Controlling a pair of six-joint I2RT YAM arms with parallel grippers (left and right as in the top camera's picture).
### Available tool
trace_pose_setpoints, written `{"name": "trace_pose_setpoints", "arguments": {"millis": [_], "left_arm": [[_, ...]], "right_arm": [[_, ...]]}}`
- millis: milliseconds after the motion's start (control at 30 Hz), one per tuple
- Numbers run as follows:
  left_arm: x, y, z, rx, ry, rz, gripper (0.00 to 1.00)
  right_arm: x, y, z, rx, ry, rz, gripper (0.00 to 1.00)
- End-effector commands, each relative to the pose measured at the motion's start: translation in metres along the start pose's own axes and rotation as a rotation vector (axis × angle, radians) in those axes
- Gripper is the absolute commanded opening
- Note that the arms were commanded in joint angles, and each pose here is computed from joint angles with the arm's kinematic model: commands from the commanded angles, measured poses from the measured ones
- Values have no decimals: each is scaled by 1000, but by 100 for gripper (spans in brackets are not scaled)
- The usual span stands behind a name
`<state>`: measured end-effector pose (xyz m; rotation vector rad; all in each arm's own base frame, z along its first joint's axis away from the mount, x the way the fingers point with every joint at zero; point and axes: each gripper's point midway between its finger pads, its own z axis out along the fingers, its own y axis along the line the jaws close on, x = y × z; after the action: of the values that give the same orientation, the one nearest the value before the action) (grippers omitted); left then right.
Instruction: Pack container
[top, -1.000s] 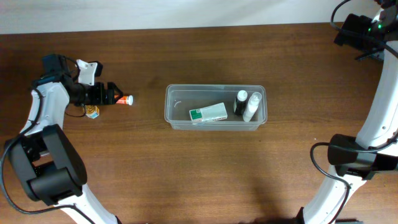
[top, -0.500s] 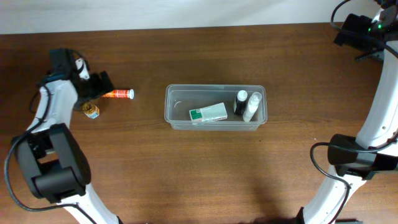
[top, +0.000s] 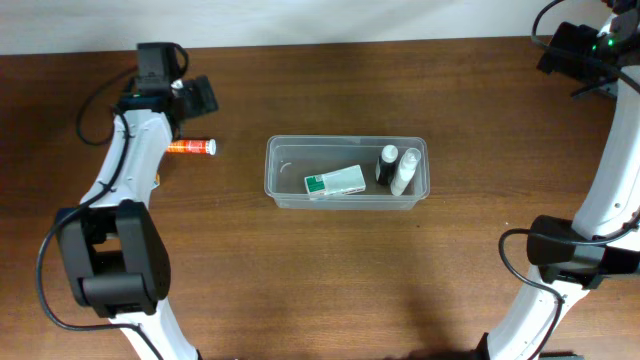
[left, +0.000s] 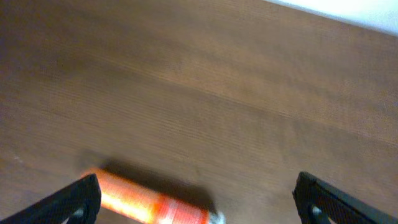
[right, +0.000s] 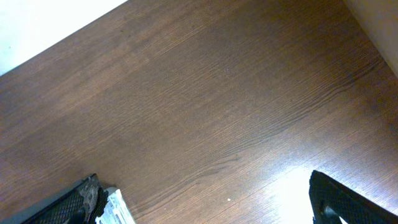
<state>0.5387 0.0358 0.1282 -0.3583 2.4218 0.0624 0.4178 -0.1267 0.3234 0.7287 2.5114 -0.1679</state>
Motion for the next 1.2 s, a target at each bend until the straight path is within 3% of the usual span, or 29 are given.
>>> {"name": "trace_pose_setpoints", "arguments": {"millis": [0,200,700,1000,1167], "left_arm": [[-27,9,0,-33,-69,95,99],[-24,2,9,-9,-48,304,99],[55,0,23,171,215,1081,99],[64,2,28,222,224,1322,99],[80,8,45,245,270,1343,99]], "right_arm": [[-1,-4,-7,7,-15,9,98],[-1,-4,-7,7,-15,9,98],[-1,-4,-7,7,-15,9,98],[-1,-4,-7,7,-15,9,98],[-1,-4,-7,7,-15,9,98]]}}
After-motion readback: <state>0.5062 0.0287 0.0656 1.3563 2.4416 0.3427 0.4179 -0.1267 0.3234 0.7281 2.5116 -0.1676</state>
